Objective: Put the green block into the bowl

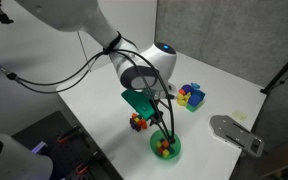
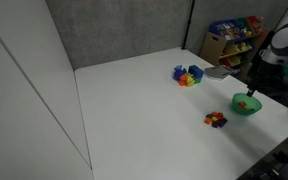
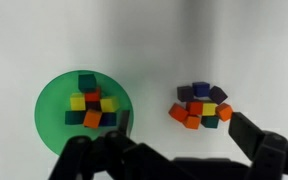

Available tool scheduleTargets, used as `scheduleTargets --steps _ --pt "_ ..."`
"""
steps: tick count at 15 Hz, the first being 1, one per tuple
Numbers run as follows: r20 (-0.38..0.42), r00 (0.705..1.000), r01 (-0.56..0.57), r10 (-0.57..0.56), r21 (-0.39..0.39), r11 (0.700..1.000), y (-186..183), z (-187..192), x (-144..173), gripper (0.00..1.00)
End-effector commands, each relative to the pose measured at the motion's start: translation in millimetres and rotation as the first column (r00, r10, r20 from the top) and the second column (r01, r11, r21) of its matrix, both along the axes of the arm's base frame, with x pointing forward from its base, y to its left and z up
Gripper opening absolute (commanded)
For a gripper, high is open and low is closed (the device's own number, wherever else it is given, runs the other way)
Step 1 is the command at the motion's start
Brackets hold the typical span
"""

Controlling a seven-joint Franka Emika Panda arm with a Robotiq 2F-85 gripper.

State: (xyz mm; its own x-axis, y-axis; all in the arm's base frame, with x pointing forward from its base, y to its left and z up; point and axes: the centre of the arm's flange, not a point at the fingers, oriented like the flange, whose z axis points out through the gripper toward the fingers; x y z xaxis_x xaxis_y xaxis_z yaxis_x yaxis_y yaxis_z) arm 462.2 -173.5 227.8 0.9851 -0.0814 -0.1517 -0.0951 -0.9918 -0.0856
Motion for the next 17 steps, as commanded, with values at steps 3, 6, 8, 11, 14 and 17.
scheduleTargets --steps 3,6,8,11,14,17 --pt "-0.042 0.996 -0.077 0.074 -0.065 0.995 65 80 -18 1.00" --pt "-0.036 0.993 -0.117 0.113 -0.115 0.987 91 128 -32 1.00" --pt "-0.007 0.992 -0.123 0.123 -0.135 0.983 102 162 -36 1.00" --pt "0.044 0.992 -0.109 0.116 -0.141 0.984 112 204 -42 1.00" --pt "0.081 0.990 -0.102 0.114 -0.144 0.984 116 224 -47 1.00" --pt "0.082 0.987 -0.124 0.136 -0.135 0.983 112 216 -43 1.00"
